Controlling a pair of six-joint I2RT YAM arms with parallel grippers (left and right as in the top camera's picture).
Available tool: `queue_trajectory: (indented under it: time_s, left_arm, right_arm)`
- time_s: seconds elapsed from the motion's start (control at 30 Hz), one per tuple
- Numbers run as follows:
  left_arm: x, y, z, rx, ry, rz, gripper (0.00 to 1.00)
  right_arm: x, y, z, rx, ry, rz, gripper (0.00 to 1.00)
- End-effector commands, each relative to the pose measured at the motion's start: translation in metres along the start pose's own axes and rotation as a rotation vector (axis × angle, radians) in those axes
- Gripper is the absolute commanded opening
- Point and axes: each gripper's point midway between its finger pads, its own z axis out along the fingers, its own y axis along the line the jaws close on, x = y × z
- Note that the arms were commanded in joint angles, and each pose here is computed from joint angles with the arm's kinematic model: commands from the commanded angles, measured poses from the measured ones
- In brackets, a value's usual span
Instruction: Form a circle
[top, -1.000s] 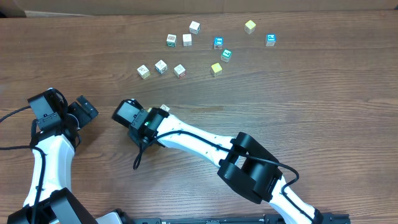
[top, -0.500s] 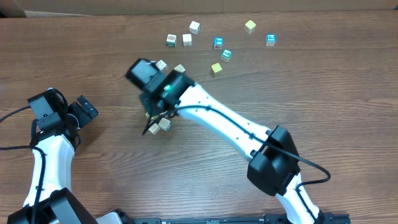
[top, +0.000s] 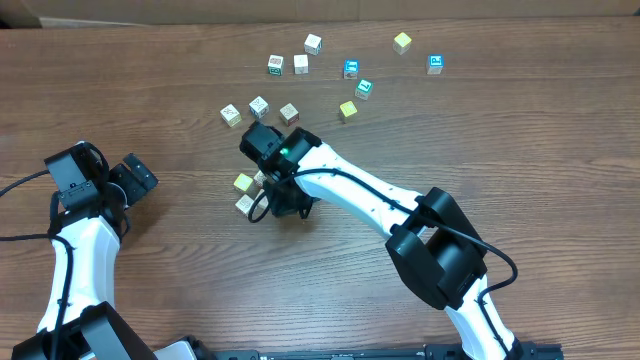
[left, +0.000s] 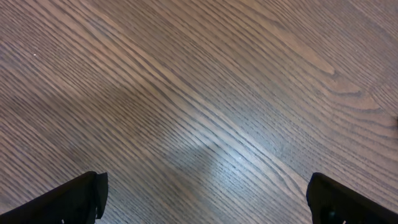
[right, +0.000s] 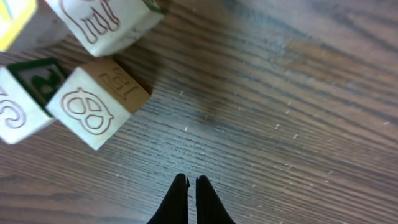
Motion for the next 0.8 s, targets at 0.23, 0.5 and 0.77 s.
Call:
queue_trajectory:
  time_s: [0.23,0.5,0.77]
  left_arm:
    - [-0.003,0.000,-0.004,0.005,-0.014,-0.012,0.99]
    - [-0.003,0.000,-0.004,0.005,-0.014,-0.012,1.00]
    - [-0.003,0.000,-0.004,0.005,-0.013,-0.012,1.00]
  right_arm:
    - [0.006,0.010,0.012,-0.026,-0.018,0.038,0.04]
    - [0.006,0.023,0.013,-0.091,-0.005,0.036,0.04]
    - [0.009,0.031,0.015,-0.116,0.011,0.028,0.04]
